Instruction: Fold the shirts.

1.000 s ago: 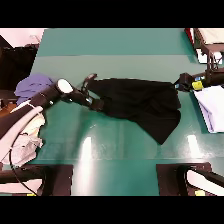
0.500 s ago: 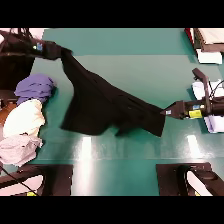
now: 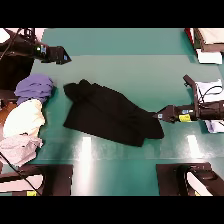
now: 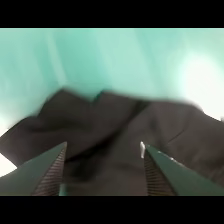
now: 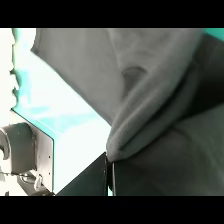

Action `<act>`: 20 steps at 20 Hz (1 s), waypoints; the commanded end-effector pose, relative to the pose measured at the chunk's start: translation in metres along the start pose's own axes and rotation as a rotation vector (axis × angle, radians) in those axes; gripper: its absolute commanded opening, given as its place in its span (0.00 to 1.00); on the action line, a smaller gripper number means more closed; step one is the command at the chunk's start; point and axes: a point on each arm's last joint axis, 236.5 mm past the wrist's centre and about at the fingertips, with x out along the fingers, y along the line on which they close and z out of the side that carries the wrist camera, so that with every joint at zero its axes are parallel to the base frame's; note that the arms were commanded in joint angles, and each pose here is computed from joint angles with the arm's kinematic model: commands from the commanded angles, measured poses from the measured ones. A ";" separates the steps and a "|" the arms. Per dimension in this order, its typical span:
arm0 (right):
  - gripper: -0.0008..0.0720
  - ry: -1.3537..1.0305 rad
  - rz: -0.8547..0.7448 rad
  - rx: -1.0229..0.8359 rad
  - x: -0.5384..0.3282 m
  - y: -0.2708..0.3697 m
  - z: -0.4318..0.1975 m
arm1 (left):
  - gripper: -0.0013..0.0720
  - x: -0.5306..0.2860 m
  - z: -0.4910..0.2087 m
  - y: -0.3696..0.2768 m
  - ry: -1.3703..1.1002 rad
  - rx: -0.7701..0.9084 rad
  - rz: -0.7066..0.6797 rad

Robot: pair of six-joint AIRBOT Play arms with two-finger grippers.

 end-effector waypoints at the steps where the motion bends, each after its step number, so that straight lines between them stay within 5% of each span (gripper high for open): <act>1: 0.04 -0.016 -0.011 0.043 0.002 -0.019 0.014 | 0.77 -0.005 -0.049 0.029 0.195 -0.057 0.037; 8: 0.04 -0.147 -0.044 0.150 -0.030 -0.056 0.043 | 0.77 0.033 -0.185 0.038 0.469 -0.335 -0.119; 20: 0.04 -0.165 -0.049 0.144 -0.031 -0.057 0.047 | 0.77 0.066 -0.296 -0.004 0.579 -0.385 -0.198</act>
